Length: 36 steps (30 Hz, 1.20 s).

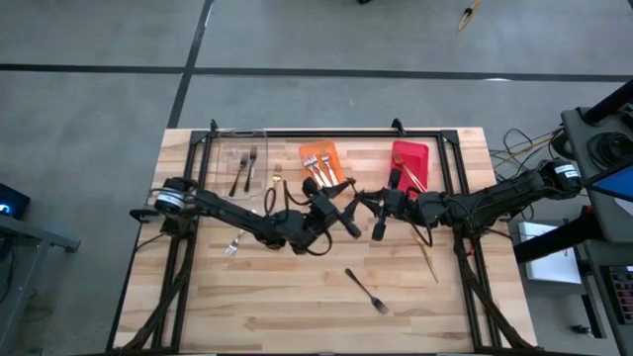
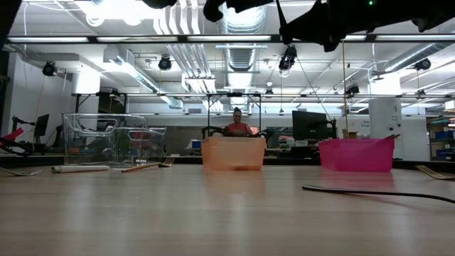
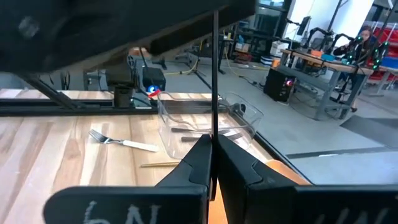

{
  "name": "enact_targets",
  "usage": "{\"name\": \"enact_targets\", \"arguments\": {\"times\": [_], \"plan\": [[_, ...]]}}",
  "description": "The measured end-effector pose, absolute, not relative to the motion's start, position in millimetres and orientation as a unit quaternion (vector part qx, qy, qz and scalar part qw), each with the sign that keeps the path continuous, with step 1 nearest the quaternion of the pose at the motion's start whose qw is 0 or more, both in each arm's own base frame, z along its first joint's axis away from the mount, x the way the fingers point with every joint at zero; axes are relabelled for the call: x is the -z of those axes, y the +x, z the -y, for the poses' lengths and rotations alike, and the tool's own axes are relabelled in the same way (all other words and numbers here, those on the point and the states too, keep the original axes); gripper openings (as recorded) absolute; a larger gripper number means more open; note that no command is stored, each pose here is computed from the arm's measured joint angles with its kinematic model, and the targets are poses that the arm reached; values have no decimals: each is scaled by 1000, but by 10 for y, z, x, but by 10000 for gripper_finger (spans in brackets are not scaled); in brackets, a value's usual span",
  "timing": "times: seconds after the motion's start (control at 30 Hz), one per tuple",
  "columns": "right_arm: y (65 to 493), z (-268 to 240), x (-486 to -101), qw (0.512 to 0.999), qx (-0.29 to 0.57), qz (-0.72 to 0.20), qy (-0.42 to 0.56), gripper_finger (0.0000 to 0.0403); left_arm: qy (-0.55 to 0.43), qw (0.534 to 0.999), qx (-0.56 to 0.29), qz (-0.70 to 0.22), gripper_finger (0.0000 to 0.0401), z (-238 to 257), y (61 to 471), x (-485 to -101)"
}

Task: Sort silverware by color (type)
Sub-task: Put the left black fork into the transparent bin

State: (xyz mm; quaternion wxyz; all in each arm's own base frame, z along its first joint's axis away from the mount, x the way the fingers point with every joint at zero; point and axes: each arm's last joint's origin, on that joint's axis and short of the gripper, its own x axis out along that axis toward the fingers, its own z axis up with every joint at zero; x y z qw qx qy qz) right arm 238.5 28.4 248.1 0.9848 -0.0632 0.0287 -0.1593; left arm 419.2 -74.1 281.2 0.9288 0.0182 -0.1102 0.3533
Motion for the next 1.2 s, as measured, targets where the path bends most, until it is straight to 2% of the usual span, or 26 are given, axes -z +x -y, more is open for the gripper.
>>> {"name": "enact_targets", "arguments": {"times": [0.2, 0.9, 1.0, 1.2], "plan": [[2382, -284, -2464, 984, 159, -34, -72, 9, 55, 900, -426, 78, 165, 861, 4394, -2908], [2379, -284, -2457, 984, 159, -34, -73, 8, 44, 888, -452, 73, 93, 936, 4417, -2940], [2379, -284, -2457, 984, 159, -34, -73, 8, 44, 888, -452, 73, 74, 936, 4417, -2940], [2379, -284, -2459, 984, 158, -33, -73, 9, 37, 891, -446, 80, 9, 938, 4420, -2941]]}}
